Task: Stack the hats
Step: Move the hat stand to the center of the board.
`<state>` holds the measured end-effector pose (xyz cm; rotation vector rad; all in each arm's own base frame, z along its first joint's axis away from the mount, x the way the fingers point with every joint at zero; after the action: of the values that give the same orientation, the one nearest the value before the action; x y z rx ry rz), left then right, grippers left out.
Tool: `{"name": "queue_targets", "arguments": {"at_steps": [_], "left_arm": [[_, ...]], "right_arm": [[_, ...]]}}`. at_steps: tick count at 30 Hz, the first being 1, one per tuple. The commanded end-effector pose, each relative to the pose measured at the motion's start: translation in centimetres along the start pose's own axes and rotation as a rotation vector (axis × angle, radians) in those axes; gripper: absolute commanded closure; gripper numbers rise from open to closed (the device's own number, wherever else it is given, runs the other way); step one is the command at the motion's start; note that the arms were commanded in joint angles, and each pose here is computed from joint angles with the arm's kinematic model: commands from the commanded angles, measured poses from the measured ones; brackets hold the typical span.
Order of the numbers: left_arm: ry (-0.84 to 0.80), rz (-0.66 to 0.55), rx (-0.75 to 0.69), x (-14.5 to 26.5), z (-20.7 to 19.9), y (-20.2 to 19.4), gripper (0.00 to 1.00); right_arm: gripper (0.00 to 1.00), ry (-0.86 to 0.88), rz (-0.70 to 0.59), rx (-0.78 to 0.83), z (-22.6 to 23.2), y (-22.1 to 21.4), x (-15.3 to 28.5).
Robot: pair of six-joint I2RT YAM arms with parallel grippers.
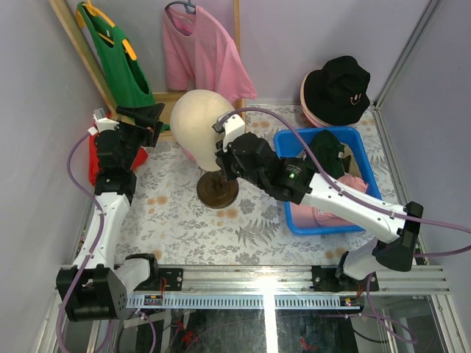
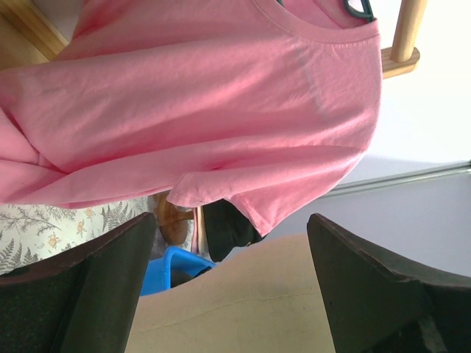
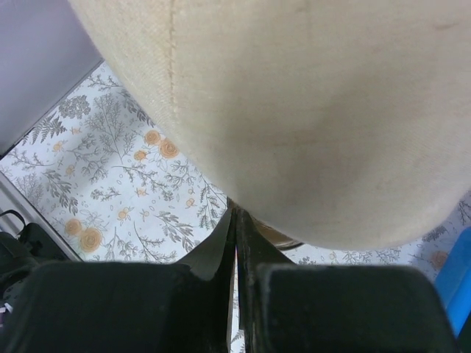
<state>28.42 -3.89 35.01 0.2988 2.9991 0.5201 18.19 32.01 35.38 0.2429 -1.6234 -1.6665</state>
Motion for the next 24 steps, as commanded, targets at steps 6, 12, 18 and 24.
{"name": "queue_targets", "arguments": {"at_steps": [6,12,18,24], "left_arm": [[0.192,-0.146,0.015,2.1,-0.3,0.8,0.16],[0.325,-0.241,0.036,3.4,-0.5,1.6,0.16],[0.340,-0.290,0.022,4.0,-1.6,2.3,0.16],[0.326,-0.275,-0.009,3.8,-2.7,2.6,0.16]], "right_arm": [[0.84,-0.041,-0.046,-0.149,-1.8,0.4,6.0],[0.66,-0.201,-0.053,-0.249,-4.4,-1.5,9.6],[0.55,-0.439,-0.129,-0.411,-8.0,-3.9,11.7],[0.49,-0.605,-0.114,-0.556,-14.0,-4.8,10.2]]}}
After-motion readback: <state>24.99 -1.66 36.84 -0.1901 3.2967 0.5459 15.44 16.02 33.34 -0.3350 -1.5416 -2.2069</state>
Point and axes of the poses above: each gripper's point midway between its finger pads, its own x axis back along the fingers, its own z axis along the line the jaws close on, y = z × x, the point moved 10 cm from there along x, back along the fingers, and after that the axes turned 4 degrees about -x, right-handed, at the moved point
